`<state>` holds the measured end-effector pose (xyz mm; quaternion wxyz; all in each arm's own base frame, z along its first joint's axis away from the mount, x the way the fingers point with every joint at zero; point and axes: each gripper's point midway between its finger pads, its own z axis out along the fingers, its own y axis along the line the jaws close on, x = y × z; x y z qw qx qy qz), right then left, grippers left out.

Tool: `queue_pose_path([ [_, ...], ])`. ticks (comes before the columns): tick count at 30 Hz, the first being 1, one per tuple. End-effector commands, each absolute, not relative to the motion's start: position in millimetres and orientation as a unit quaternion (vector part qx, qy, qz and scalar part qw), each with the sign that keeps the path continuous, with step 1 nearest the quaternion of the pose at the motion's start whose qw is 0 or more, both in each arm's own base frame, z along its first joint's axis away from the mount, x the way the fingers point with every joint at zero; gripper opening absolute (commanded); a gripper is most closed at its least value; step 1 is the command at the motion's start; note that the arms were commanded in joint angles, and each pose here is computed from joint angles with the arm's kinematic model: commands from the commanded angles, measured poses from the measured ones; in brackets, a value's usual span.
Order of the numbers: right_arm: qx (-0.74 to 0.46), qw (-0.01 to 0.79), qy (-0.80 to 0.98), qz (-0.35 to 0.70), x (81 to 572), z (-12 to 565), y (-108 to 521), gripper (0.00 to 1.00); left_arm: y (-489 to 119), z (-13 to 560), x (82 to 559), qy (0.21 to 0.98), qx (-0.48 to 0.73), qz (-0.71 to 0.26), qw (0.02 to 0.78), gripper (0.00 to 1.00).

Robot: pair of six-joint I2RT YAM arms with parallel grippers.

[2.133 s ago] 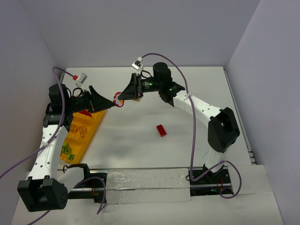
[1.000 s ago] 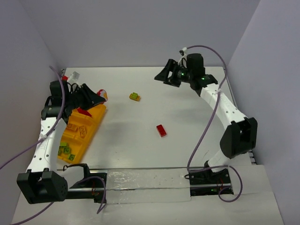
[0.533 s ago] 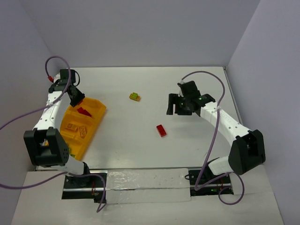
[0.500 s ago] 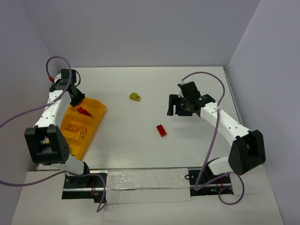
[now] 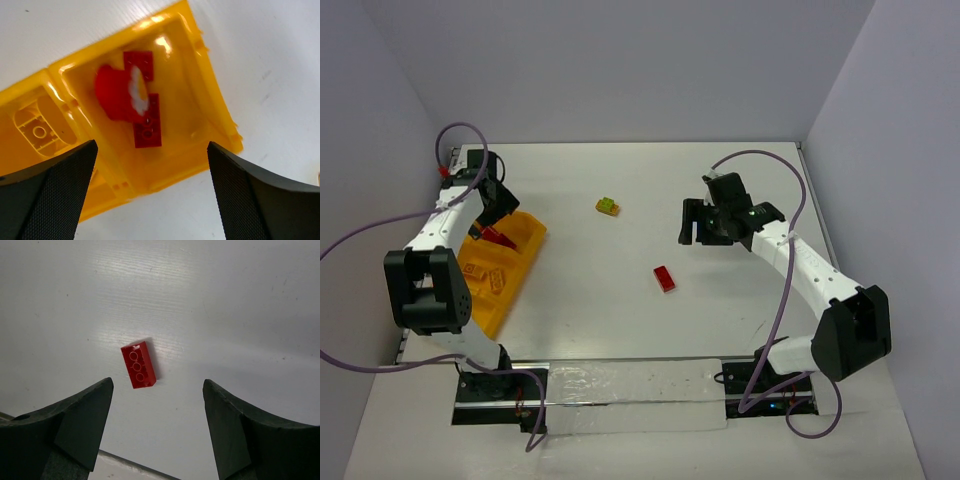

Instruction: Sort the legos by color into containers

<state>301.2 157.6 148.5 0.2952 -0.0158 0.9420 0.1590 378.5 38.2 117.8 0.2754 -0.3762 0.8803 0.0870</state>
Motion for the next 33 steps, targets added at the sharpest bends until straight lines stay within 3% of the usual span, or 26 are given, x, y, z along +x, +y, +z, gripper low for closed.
queue_pose_path([
  [1,-0.010,0.334,0.927,0.169,314,174,160,0.80,-5,173,391,0.886,-0.303,0.056,0.347,0.96],
  [4,0.008,0.347,0.923,0.164,319,181,153,0.81,-86,185,391,0.914,-0.182,-0.023,0.361,0.94],
  [7,0.049,0.362,0.921,0.134,326,185,133,0.81,-180,169,367,0.948,-0.086,-0.074,0.299,0.93],
  [13,0.133,0.384,0.906,0.118,329,196,95,0.82,-295,132,329,0.967,-0.029,-0.115,0.227,0.95],
  [18,0.163,0.419,0.885,0.120,326,215,74,0.82,-331,93,310,0.981,-0.047,-0.079,0.172,0.99],
  [33,0.134,0.421,0.886,0.139,308,216,74,0.83,-386,63,275,0.984,-0.063,-0.070,0.150,0.99],
])
